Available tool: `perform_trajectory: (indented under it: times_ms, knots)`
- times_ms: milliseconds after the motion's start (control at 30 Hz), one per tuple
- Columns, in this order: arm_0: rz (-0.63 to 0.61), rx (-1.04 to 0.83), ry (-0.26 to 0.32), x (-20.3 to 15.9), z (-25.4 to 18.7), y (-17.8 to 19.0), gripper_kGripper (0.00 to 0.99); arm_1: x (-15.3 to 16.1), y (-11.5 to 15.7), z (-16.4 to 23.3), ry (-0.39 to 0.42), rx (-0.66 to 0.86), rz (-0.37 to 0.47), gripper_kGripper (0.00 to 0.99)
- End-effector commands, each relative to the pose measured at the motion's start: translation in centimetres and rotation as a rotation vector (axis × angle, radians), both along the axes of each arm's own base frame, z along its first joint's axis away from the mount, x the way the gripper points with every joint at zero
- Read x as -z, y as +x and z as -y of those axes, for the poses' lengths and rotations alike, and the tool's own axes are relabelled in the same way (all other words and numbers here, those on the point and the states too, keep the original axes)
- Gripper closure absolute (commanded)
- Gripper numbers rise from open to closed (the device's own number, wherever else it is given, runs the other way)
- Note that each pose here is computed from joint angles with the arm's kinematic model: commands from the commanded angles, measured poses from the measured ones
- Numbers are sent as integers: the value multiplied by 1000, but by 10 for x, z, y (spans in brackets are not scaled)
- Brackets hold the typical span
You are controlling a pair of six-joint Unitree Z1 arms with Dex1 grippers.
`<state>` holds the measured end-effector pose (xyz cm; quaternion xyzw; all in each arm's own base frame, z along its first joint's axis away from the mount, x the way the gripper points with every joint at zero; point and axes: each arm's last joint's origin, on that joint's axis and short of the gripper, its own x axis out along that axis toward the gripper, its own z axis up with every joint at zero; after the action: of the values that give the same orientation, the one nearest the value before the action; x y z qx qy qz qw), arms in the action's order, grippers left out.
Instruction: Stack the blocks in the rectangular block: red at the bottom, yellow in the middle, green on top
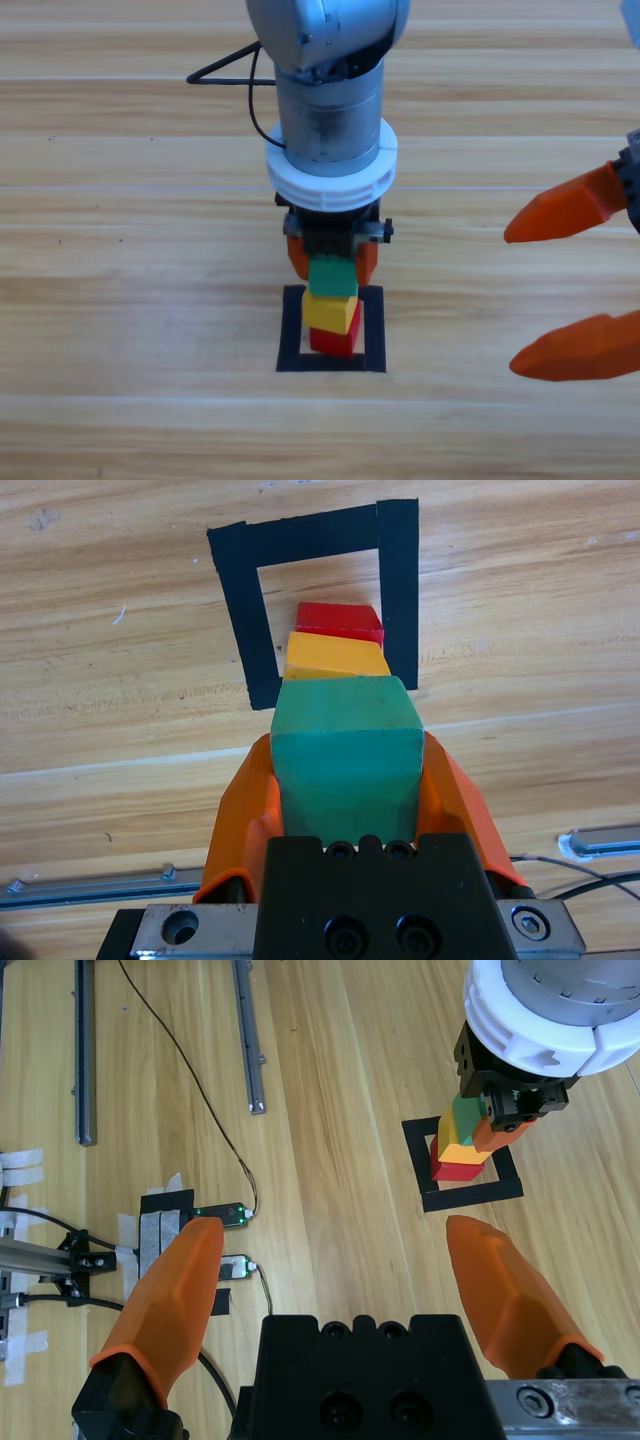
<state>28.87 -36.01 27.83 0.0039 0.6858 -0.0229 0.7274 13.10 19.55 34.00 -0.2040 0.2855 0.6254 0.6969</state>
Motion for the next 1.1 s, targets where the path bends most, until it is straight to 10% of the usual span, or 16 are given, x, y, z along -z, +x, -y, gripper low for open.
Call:
perform_trajectory:
  times_ms: [33, 1100]
  knots:
    - [-36, 18, 40, 26, 14, -4, 949, 6, 5, -1, -31, 14, -35, 8]
    - [-51, 15, 61, 38, 10, -1, 947, 9, 7, -4, -39, 17, -45, 8]
